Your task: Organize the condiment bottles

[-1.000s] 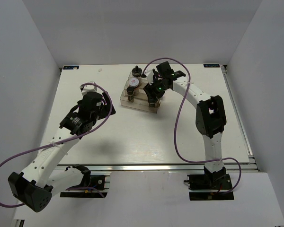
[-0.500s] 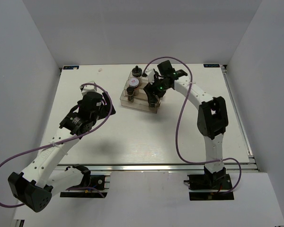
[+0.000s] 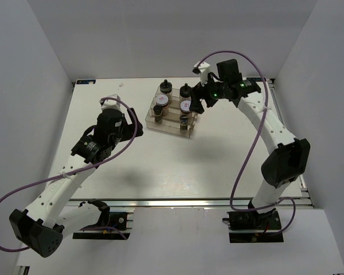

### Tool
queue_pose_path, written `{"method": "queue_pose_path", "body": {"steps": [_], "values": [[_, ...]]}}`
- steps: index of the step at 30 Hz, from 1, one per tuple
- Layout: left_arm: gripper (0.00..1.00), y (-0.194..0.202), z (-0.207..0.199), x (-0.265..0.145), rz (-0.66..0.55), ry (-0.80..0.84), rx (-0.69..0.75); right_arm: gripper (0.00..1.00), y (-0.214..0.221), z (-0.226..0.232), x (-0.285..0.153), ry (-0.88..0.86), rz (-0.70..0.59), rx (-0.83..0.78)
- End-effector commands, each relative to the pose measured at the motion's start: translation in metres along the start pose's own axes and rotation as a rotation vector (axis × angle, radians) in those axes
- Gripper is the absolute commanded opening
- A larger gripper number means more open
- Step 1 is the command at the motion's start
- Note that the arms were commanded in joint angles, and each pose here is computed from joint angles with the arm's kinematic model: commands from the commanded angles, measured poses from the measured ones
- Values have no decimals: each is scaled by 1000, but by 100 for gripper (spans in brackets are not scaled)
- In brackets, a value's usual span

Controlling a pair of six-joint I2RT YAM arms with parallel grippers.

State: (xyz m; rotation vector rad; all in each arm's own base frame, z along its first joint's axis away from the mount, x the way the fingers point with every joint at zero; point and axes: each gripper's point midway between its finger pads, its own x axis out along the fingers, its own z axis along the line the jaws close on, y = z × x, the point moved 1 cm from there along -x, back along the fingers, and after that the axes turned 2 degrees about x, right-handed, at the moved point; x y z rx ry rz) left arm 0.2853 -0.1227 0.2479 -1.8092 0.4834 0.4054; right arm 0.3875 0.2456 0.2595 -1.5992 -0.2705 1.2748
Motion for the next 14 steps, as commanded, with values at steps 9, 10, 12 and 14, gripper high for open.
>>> {"method": "queue_pose_path", "body": {"steps": [9,10,12,14], "values": [[98,-34,-36,-14,-77,187,30,89,-9,5,-50,146,-165,78],[98,-33,-36,-15,-78,193,29,89,-9,6,-51,151,-180,82],[98,-32,-36,-17,-78,200,30,89,-11,7,-56,168,-214,73],[98,-33,-36,-20,-87,205,24,90,-11,8,-59,171,-225,74]]}}
